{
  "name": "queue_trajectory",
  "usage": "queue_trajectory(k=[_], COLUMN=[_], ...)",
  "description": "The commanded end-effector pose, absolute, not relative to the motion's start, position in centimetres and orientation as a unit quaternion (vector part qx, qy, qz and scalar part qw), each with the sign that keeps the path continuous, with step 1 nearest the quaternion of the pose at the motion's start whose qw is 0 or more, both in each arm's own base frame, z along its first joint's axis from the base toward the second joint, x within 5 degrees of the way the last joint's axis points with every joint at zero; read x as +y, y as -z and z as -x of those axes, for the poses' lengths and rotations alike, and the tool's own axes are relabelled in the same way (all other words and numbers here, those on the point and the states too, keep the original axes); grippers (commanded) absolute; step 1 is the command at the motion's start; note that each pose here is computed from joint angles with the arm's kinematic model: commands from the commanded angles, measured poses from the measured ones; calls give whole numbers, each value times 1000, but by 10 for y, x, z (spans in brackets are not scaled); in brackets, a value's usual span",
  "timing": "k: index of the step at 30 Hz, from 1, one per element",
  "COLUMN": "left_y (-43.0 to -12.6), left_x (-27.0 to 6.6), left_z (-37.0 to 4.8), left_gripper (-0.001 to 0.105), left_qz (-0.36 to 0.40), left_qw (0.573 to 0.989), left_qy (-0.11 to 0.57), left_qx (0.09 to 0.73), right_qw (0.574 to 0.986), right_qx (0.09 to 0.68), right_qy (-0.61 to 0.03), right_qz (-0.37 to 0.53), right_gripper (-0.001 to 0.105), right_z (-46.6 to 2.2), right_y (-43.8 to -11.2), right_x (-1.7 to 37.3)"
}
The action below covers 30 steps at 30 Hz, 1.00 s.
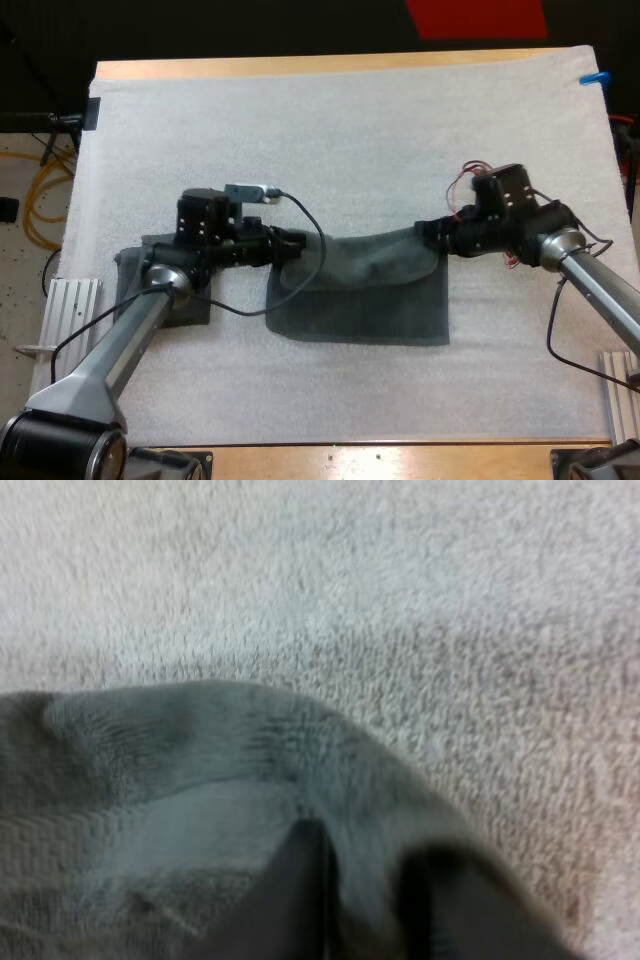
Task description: Pick towel from pile fold and stack
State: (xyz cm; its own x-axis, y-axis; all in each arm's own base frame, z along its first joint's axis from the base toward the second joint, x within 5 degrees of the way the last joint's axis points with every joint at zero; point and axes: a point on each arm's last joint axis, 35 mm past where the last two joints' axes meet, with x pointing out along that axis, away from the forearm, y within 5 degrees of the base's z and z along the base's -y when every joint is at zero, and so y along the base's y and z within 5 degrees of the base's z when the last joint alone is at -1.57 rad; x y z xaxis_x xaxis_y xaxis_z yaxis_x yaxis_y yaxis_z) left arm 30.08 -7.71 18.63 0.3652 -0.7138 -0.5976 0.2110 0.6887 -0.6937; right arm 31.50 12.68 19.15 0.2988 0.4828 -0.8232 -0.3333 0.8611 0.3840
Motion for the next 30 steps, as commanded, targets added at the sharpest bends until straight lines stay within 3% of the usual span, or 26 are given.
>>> queue_trajectory(k=[1, 4, 6, 9, 14, 18, 21, 28, 30], left_y=[-197, -207, -214, -225, -247, -278, -302, -339, -342], left_x=[-75, -70, -68, -65, -57, -48, -44, -38, -36], left_z=[-305, -309, -310, -306, -284, -255, -229, -172, -160], left_gripper=[26, 38, 40, 40, 40, 40, 41, 63, 64], left_qz=[265, 285, 303, 302, 172, 75, 58, 63, 70], left_qw=[782, 765, 743, 730, 797, 841, 854, 870, 868], left_qy=[317, 337, 355, 373, 333, 283, 279, 279, 276], left_qx=[465, 469, 480, 486, 474, 455, 435, 403, 408], right_qw=[805, 799, 802, 814, 834, 845, 844, 811, 809], right_qx=[525, 519, 508, 480, 437, 418, 408, 445, 456], right_qy=[-265, -289, -301, -318, -333, -332, -347, -378, -367], right_qz=[-77, -96, -90, -74, -48, -21, -2, 31, 57], right_gripper=[49, 77, 77, 67, 40, 1, 0, 0, 0], right_z=[-317, -318, -317, -311, -292, -272, -259, -228, -221], right_y=[-196, -200, -207, -225, -261, -285, -297, -299, -297], right_x=[123, 116, 116, 118, 120, 118, 118, 139, 147])
